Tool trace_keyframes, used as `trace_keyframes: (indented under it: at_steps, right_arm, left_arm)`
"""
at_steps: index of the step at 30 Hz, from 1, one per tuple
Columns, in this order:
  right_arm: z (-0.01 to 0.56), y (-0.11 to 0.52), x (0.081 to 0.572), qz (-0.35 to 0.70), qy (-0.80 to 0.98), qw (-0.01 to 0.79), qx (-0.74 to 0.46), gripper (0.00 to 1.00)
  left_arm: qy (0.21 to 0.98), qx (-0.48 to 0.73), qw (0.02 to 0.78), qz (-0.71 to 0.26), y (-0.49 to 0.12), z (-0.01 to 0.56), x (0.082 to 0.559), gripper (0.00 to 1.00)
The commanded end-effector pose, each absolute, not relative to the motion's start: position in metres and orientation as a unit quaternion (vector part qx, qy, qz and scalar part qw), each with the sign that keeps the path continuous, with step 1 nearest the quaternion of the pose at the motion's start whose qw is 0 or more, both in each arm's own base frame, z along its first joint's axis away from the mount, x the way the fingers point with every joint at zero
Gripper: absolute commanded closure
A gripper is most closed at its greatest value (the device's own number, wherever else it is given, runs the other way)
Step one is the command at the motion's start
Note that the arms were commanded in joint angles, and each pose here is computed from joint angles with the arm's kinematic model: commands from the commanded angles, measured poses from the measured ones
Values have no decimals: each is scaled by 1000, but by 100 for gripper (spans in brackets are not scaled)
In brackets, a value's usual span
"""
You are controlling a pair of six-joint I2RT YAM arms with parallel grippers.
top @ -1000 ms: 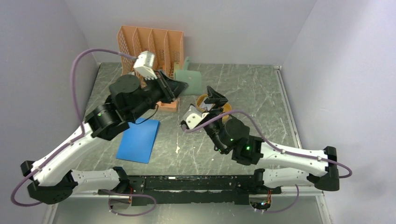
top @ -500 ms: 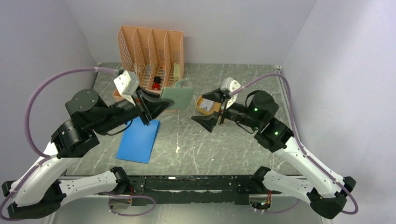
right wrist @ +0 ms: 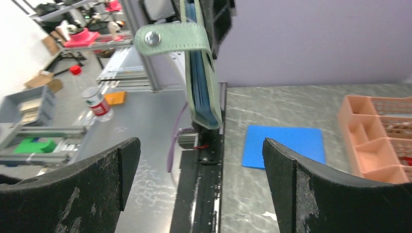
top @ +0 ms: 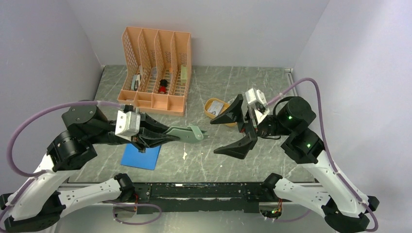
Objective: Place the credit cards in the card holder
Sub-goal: Close the card holder at the center of the board.
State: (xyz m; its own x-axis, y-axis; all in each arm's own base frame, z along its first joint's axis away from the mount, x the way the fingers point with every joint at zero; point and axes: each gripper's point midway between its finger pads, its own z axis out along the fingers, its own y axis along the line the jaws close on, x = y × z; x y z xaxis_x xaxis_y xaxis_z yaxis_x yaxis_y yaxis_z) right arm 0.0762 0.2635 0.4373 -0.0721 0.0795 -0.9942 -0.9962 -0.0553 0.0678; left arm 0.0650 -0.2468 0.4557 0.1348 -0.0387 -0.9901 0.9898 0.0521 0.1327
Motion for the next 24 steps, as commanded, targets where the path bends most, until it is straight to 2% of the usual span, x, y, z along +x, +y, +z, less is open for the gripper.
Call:
trace_keyframes:
  at_steps: [1, 7, 21, 24]
  right_arm:
    - [448, 265, 55, 605, 458, 435, -484, 0]
    - [458, 275, 58, 633, 451, 419, -469, 3]
    - [450, 289, 70, 646, 470, 390, -458, 36]
    - [451, 290, 71, 656, 467, 393, -443, 40]
  left_arm:
    - [397, 548, 553, -487, -255, 474, 48, 95]
    - [387, 551, 548, -496, -264, 481, 50, 95]
    - [380, 540, 557, -503, -274, 492, 56, 95]
    - [377, 539, 558, -505, -276, 494, 57, 95]
